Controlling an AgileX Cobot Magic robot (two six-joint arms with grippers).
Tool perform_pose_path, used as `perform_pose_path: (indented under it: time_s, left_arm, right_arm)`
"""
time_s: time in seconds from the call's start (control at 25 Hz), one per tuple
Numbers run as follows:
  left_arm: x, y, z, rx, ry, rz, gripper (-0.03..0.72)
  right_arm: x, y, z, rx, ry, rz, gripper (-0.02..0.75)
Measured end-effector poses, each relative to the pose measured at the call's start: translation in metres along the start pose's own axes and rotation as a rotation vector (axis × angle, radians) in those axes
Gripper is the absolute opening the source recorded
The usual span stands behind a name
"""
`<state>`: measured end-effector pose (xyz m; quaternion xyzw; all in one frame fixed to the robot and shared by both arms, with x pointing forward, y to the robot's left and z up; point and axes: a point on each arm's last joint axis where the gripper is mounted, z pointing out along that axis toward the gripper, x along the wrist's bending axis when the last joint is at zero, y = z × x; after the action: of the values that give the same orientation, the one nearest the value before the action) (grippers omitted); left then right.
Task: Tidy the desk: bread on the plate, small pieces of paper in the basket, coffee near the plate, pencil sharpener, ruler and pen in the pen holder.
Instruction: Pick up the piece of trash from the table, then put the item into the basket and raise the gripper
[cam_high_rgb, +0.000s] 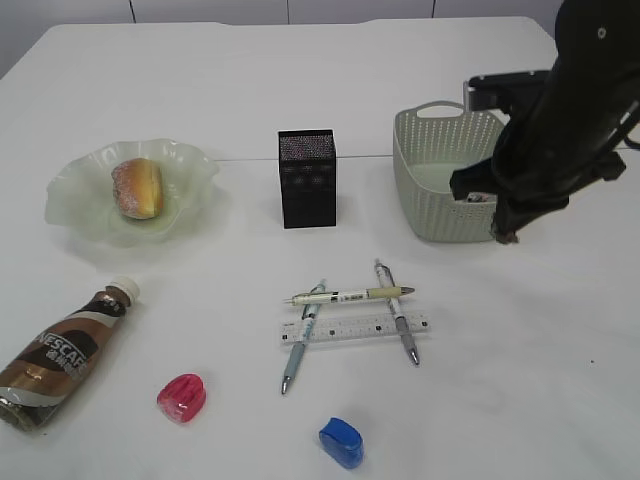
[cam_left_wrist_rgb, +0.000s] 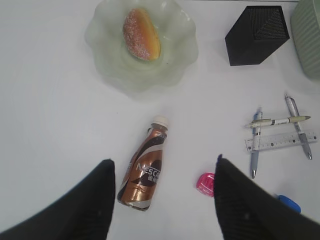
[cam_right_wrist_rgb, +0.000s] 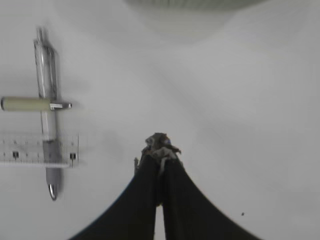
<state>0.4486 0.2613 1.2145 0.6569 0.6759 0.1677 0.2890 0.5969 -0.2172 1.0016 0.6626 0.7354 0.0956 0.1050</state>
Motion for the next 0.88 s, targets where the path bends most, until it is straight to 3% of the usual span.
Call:
perform_pose_path:
  time_s: [0.24,0.68,0.76,0.88]
  left_arm:
    - [0.0,0.001,0.002,0.004,0.004,0.001,0.449]
    - [0.0,0.001,0.002,0.006,0.004,0.001,0.436]
    - [0.0,0.001,0.002,0.006,0.004,0.001,0.435]
    - [0.0,0.001,0.002,0.006,0.003,0.0,0.434]
  right_arm:
    - [-0.008,0.053,-0.028,-0.173,-0.023,0.03,-0.005]
    - [-0.01,0.112,0.005,-0.205,-0.081,0.032,0.003]
    - [-0.009,0.117,0.012,-0.204,-0.082,0.038,0.053]
    - [-0.008,0.12,0.017,-0.207,-0.082,0.049,0.232]
